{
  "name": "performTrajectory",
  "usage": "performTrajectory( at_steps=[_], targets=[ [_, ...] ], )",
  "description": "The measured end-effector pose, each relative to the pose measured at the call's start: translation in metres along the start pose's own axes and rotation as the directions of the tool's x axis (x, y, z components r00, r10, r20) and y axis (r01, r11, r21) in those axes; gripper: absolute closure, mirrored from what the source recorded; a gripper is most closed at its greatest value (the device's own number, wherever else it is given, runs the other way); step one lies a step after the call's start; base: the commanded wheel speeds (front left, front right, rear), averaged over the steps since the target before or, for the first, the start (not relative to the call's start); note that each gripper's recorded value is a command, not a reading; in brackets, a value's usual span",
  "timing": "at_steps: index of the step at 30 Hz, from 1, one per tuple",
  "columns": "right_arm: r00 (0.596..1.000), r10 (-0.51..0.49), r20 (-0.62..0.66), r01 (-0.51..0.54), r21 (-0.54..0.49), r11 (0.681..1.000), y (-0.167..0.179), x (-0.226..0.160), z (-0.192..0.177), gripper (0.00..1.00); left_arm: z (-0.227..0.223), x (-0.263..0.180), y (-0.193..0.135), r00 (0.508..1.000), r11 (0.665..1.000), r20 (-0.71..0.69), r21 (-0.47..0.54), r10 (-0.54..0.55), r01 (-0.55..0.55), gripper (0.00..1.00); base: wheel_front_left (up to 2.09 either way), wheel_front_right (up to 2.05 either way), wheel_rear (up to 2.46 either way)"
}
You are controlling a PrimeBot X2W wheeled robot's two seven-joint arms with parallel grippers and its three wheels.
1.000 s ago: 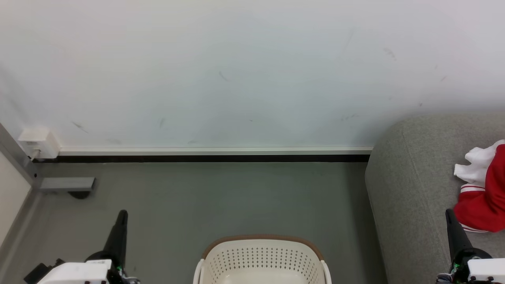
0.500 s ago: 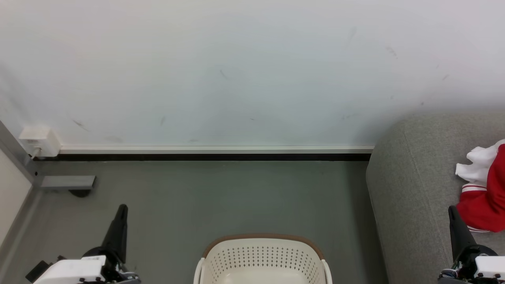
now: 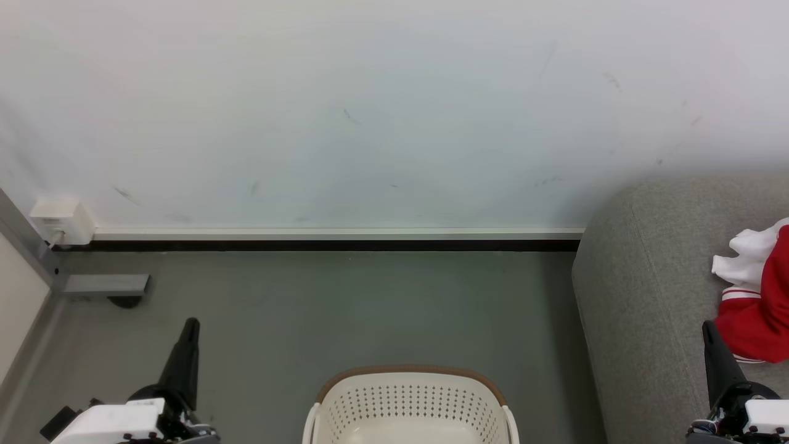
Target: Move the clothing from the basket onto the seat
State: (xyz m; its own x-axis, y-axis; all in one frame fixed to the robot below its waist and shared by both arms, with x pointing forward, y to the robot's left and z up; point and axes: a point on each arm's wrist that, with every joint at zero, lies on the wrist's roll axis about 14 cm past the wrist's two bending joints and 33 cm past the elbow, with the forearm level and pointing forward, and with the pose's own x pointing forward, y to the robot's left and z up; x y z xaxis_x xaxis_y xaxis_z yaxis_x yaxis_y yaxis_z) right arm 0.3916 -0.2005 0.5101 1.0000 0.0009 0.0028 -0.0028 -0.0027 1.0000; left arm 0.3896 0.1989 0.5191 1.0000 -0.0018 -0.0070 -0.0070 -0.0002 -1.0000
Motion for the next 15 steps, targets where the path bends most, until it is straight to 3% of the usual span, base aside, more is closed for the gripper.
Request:
performTrajectory(
  at_steps=[15],
  targets=[
    [1.0, 0.0, -0.002, 0.0, 0.0, 1.0, 0.0002, 0.0001, -0.001, 1.0, 0.0, 0.0, -0.0001, 1.0, 1.0, 0.0, 0.0, 0.0, 0.0, 1.0, 0.0, 0.0, 0.0]
  ],
)
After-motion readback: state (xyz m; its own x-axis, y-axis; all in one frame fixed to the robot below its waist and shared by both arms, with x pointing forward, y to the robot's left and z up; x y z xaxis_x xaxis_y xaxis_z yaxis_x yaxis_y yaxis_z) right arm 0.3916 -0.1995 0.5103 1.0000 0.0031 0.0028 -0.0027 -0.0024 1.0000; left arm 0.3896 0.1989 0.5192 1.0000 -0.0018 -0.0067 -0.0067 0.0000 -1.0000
